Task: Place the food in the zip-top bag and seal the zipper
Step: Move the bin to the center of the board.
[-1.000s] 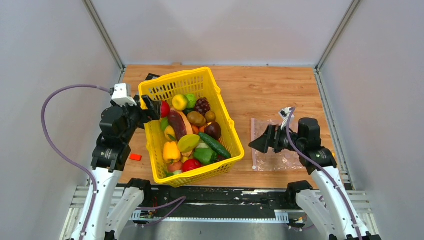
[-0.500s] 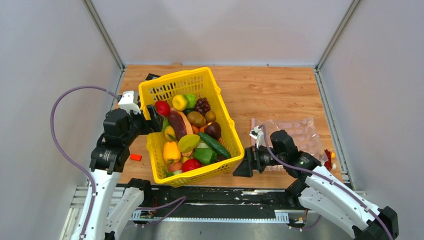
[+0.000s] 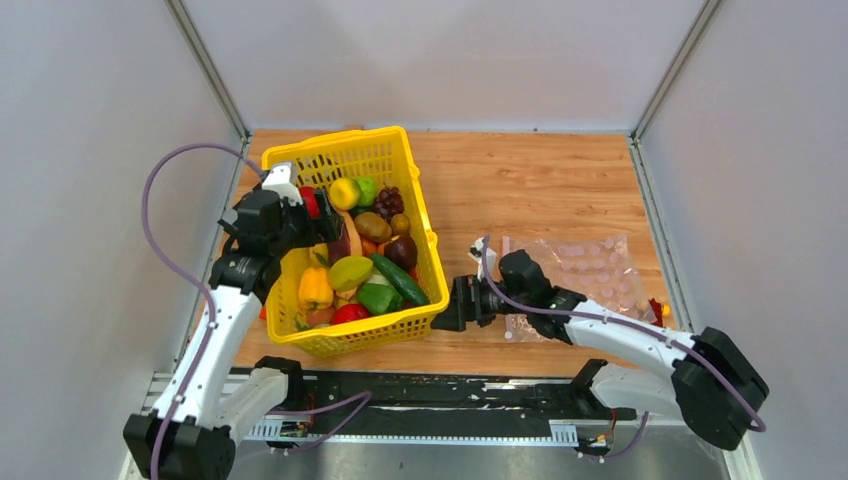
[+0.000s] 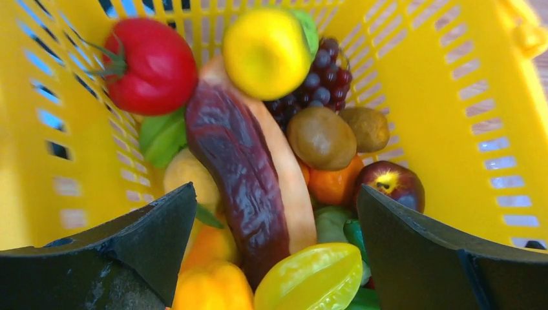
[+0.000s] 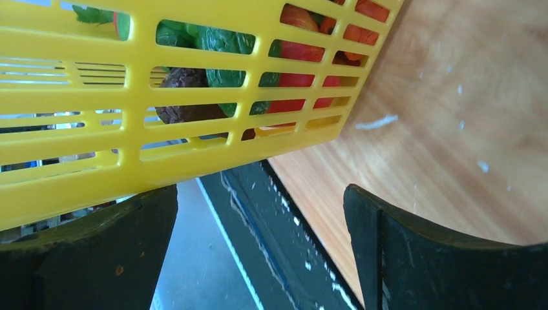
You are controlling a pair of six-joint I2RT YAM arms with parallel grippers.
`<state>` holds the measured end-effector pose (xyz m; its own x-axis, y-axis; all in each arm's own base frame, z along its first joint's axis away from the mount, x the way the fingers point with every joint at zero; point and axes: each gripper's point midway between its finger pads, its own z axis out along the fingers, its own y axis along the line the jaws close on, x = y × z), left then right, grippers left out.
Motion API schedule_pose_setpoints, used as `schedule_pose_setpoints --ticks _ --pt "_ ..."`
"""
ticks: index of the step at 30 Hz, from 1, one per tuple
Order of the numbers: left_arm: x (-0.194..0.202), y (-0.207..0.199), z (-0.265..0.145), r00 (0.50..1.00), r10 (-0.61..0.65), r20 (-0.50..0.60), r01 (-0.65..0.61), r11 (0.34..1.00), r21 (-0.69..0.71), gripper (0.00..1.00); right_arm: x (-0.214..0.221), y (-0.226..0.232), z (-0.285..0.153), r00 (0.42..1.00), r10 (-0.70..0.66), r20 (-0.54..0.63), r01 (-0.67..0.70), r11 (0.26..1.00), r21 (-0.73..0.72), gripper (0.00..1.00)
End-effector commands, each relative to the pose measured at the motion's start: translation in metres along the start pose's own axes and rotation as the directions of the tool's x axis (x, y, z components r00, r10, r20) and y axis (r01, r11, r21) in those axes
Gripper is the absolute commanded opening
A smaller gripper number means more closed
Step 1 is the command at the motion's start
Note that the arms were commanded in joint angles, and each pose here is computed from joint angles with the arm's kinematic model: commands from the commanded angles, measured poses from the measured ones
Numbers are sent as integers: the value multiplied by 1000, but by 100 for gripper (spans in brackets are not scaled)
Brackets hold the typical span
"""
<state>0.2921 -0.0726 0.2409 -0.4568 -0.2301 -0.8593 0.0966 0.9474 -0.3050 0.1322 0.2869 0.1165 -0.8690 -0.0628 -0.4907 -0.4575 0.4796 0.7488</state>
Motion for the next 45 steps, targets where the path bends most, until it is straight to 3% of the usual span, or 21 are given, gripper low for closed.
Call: schedule_pose_setpoints --ticks 1,7,15,22,27,32,36,40,45 --pt "-12 -1 24 1000 -5 7 5 1000 1 100 -85 31 14 966 -51 253 62 997 -35 100" --pt "-23 -1 51 1000 23 7 -23 1000 -1 100 -120 33 32 950 -48 310 50 999 2 100" --pt "-47 0 63 997 70 21 -70 998 -5 100 -127 31 61 975 -44 217 48 999 -12 100" --pt "-49 -4 52 996 88 18 -88 996 15 100 -143 24 57 973 -55 222 59 998 -9 100" --pt "-59 -10 24 991 131 38 -132 991 27 100 -145 17 39 969 -168 181 157 985 73 100" --pt "-67 -9 -7 985 151 84 -151 989 -4 100 -152 -25 -10 942 -272 197 183 907 380 100" --pt "-64 -23 -22 988 116 104 -124 990 69 100 -152 -88 -71 933 -236 270 -40 679 733 100" --pt "-57 -44 -33 991 49 124 -72 979 192 100 -134 -124 -93 938 -223 264 -98 560 823 98" --pt "-50 -67 -46 992 -10 129 -33 946 323 100 -114 -143 -87 966 -173 193 -71 540 839 84"
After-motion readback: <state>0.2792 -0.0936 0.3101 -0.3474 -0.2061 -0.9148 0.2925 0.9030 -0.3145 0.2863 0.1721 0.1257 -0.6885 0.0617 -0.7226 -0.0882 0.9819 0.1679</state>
